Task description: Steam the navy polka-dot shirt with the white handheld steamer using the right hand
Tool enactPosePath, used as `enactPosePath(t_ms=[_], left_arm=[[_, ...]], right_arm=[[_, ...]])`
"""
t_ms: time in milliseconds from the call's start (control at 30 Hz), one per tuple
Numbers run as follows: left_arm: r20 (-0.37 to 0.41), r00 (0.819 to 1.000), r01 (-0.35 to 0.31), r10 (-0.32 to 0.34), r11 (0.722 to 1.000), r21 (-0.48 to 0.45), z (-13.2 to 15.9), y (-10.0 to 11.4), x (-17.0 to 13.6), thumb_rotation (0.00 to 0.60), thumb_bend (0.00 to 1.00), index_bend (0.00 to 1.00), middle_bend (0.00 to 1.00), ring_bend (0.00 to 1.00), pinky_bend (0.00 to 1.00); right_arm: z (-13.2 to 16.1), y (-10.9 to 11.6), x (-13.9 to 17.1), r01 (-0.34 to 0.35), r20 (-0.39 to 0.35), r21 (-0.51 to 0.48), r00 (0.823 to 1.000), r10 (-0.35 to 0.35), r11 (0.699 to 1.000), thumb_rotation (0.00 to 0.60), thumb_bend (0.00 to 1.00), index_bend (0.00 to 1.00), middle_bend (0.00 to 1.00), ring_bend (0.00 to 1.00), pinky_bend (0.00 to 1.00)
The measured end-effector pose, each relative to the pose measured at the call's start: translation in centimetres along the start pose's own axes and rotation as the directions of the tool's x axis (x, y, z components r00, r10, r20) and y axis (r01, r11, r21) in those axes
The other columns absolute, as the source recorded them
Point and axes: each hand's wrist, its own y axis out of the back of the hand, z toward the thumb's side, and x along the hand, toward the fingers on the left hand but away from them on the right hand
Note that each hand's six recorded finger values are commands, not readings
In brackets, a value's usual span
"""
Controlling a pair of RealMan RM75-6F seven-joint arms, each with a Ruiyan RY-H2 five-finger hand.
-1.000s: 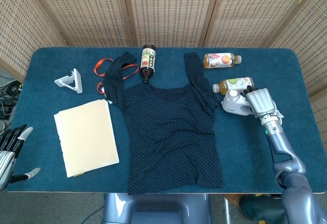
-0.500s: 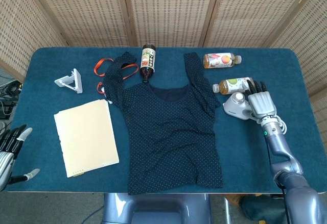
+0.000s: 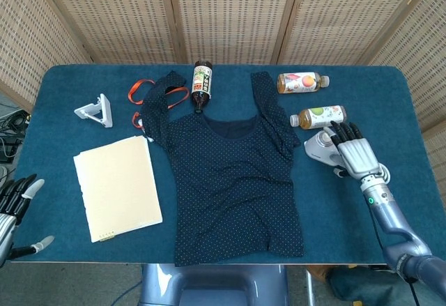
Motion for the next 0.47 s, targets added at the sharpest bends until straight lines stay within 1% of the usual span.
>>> enactPosePath(t_ms=[100,200,267,333,367,467], left_arm=[[0.002,1.0,-0.018,0.018,1.0,0.007,0.0,0.4,-0.4,0.6,0.0,0.0,0.0,0.0,0.0],[-0.012,0.999,-0.04,0.041,0.998,0.042,-0.3,0.7,-0.7,0.6,0.0,0.0,0.0,0.0,0.0],[-0.031,0.998,-0.058,0.061,0.995,0.075,-0.6,0.9,-0.9,0.6,0.0,0.0,0.0,0.0,0.0],[-0.056,0.995,-0.072,0.078,0.991,0.11,-1.0,0.9,-1.1,0.6,0.0,0.0,0.0,0.0,0.0],[-0.062,0.995,-0.074,0.082,0.99,0.118,-1.1,1.0,-1.2,0.6,0.0,0.0,0.0,0.0,0.0],[-0.077,0.993,-0.084,0.093,0.99,0.112,-1.4,1.1,-1.7,0.6,0.0,0.0,0.0,0.0,0.0]], right_arm=[[1.1,1.5,2.2,-0.001,-0.023,-0.049,1.0,0.0,0.999,0.6,0.0,0.0,0.0,0.0,0.0],[1.3,3.6,4.8,0.021,-0.018,-0.095,1.0,-0.023,0.995,0.6,0.0,0.0,0.0,0.0,0.0],[1.1,5.1,6.8,0.059,0.002,-0.119,0.998,-0.059,0.991,0.6,0.0,0.0,0.0,0.0,0.0],[0.6,6.4,8.6,0.095,0.025,-0.121,0.995,-0.093,0.988,0.6,0.0,0.0,0.0,0.0,0.0],[0.4,7.0,9.7,0.119,0.04,-0.122,0.993,-0.115,0.985,0.6,0.0,0.0,0.0,0.0,0.0],[0.3,7.9,12.2,0.167,0.072,-0.13,0.985,-0.159,0.977,0.6,0.0,0.0,0.0,0.0,0.0]])
